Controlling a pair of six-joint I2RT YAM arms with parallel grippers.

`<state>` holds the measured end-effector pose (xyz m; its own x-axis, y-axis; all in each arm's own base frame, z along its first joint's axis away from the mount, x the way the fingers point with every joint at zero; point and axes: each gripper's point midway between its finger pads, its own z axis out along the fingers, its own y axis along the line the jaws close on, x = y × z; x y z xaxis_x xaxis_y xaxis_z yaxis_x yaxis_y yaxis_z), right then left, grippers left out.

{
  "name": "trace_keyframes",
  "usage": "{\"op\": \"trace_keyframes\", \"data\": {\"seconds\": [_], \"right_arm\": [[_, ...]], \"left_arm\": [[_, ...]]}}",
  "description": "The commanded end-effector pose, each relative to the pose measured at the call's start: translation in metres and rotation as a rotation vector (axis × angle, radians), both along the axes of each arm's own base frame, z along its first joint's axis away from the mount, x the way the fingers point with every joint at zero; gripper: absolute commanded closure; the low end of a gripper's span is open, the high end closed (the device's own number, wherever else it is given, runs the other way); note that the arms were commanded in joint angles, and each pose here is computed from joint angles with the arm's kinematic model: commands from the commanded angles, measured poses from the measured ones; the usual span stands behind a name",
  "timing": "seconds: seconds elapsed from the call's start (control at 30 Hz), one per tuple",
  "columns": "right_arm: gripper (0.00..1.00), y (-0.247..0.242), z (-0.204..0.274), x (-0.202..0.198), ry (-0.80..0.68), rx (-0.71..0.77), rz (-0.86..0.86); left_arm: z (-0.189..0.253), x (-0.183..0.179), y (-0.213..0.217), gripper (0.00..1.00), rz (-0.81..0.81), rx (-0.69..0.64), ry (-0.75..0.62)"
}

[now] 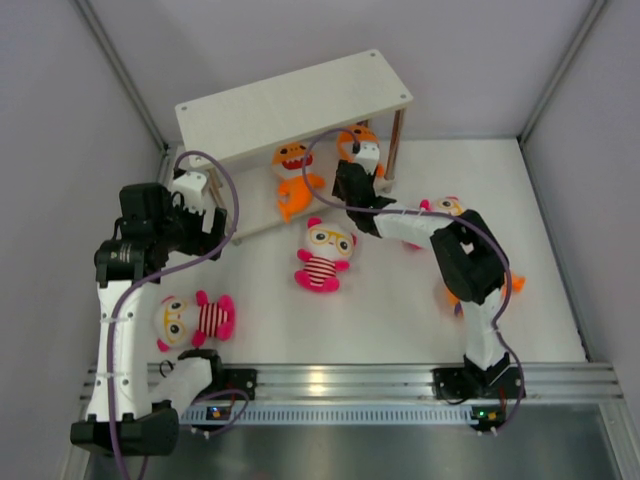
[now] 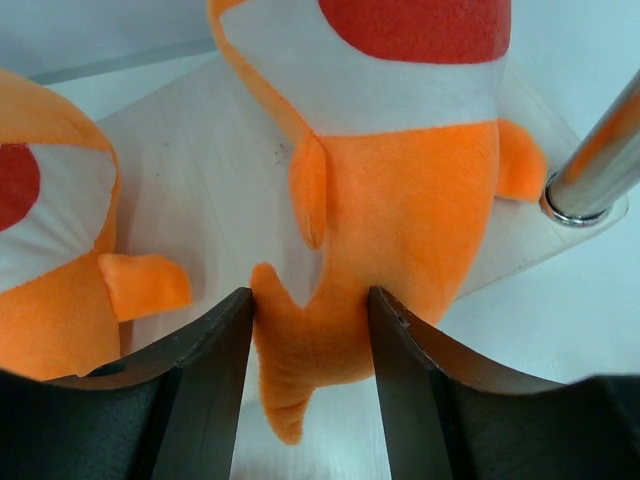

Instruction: Place and organize the stuffed toys onto the shelf

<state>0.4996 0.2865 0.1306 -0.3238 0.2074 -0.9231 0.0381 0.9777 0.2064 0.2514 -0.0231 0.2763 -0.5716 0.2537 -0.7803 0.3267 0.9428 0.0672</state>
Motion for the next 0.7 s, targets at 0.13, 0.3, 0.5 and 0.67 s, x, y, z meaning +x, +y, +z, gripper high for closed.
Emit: {"op": "trace_keyframes", "data": {"seconds": [0.13, 0.3, 0.5, 0.67], "right_arm": [[0.49, 0.001, 0.034, 0.013, -0.057, -0.003, 0.078], [0.41, 0.0, 0.067, 0.0, -0.134, -0.038, 0.156], [0.3, 0.007, 0.121, -0.035, -0.228, -0.068, 0.27], [0.28, -0.004, 0.143, -0.078, -0.215, -0.051, 0.363]], "left_arm": [[0.006, 0.004, 0.002, 0.02, 0.001, 0.014, -0.027], [0.007, 0.004, 0.001, 0.02, -0.005, 0.011, -0.029], [0.007, 0.004, 0.002, 0.02, 0.0, 0.012, -0.027], [0.01, 0.002, 0.0, 0.02, -0.008, 0.005, -0.036]]}}
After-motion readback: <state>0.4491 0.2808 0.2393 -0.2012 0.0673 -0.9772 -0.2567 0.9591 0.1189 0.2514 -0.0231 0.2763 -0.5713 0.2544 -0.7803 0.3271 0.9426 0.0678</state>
